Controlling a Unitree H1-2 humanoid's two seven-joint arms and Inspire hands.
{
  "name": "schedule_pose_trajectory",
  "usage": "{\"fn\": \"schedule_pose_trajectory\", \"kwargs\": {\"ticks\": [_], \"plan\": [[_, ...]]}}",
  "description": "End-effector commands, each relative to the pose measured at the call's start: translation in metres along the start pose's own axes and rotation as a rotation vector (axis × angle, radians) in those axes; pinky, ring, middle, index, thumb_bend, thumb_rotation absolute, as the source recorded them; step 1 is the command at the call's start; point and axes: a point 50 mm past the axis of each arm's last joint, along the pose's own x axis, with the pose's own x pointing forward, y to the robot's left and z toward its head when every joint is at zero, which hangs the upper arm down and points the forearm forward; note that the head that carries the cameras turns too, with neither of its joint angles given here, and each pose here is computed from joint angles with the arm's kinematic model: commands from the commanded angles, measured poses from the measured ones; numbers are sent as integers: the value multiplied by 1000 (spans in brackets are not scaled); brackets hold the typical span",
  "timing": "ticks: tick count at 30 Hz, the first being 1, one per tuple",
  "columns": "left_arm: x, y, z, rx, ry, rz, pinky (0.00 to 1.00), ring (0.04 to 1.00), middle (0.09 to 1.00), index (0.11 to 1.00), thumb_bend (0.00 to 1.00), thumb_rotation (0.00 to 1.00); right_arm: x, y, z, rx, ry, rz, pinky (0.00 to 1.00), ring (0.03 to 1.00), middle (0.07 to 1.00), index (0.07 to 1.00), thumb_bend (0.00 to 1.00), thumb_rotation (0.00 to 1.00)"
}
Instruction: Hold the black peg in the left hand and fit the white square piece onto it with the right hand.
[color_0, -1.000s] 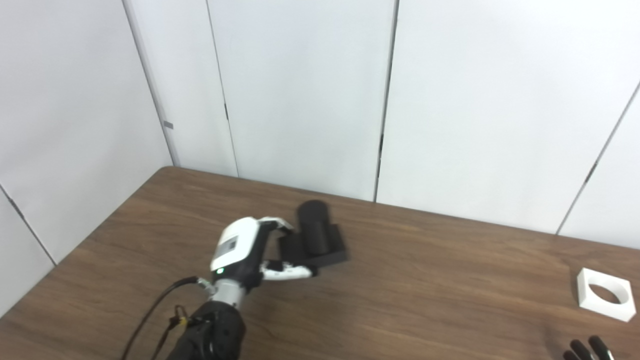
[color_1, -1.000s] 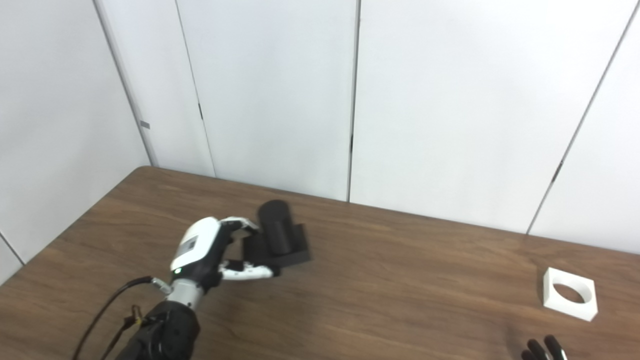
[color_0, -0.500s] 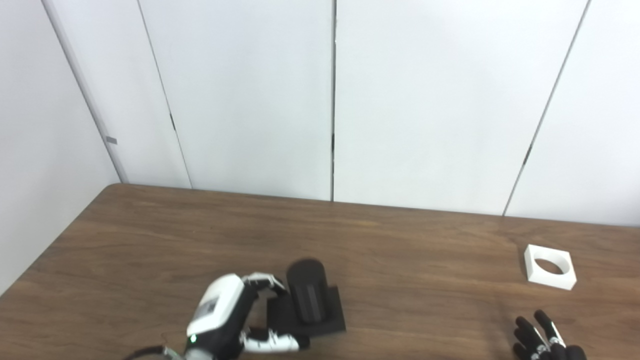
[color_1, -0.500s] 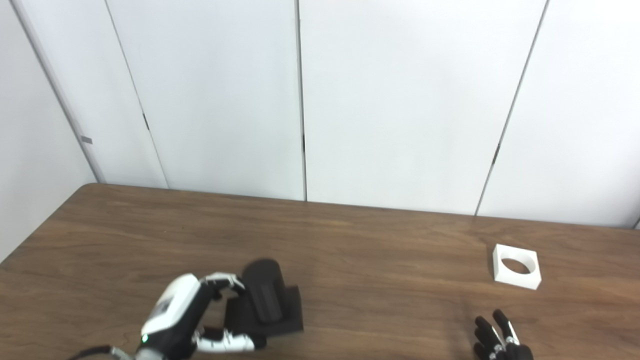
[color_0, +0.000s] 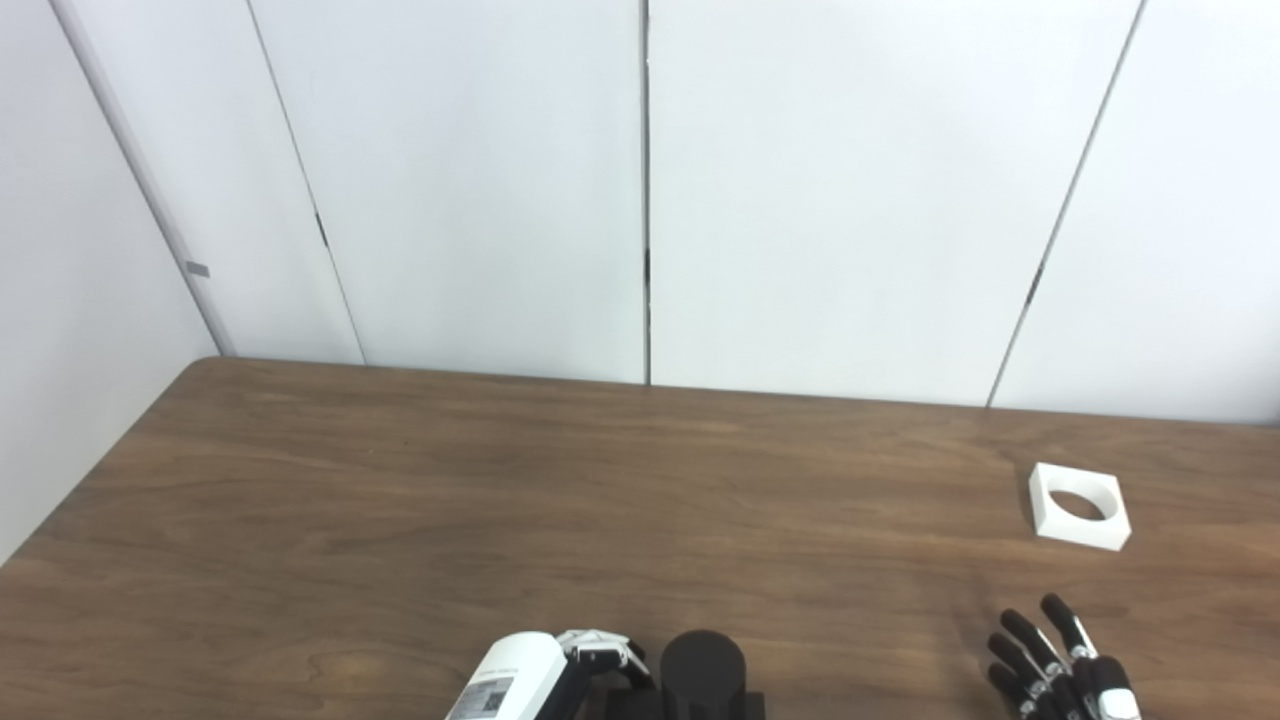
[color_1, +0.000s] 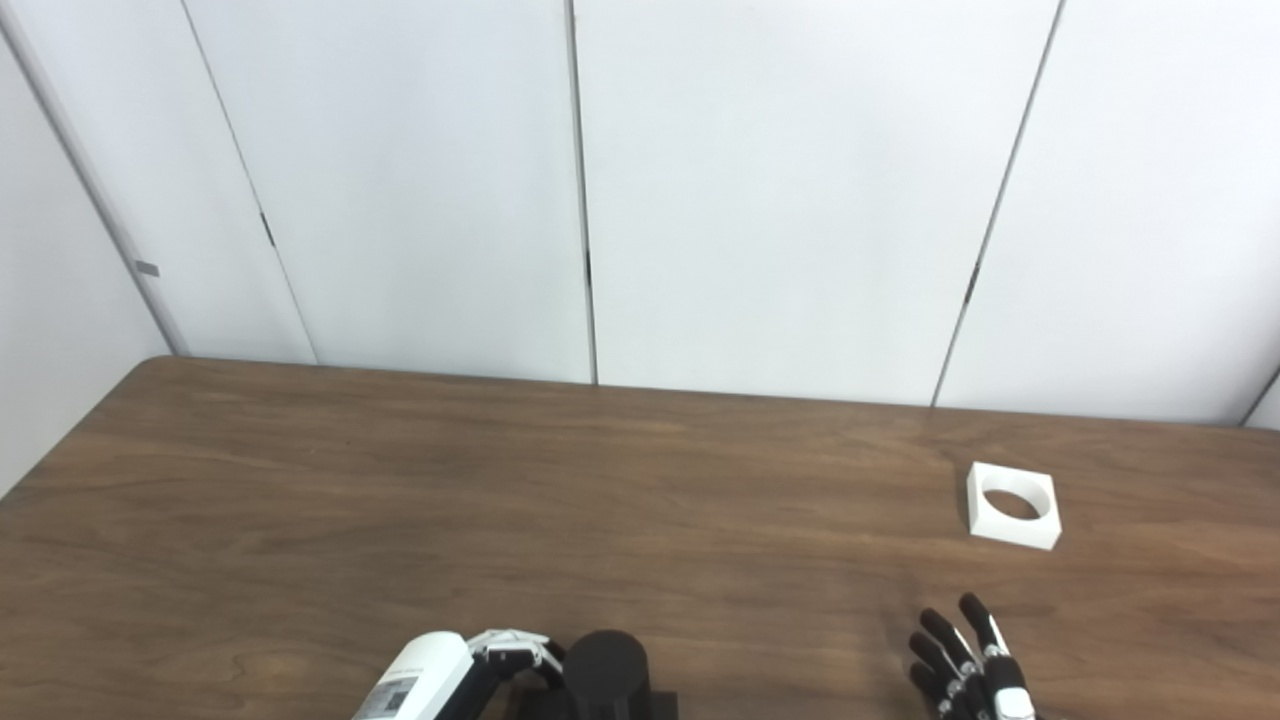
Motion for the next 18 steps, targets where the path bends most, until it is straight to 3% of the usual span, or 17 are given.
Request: {"fn": "schedule_pose_trajectory", "kwargs": {"ticks": [1,12,18], "plan": [[-1,-2,9,-1,-53,-7,714,823,775,487,506,41,-2,12,8,47,-45,-3,936,925,921,1000,352,880],[4,-22,0,7,-30,-56,709,826,780,487,507,40,-3,13,7,14,-38,-2,910,936,920,1000,449,721],[6,-29,-10,35,1,-47,829,820,769,487,508,39,-5,16,11,1,-49,11,901,930,897,1000,403,694]]}}
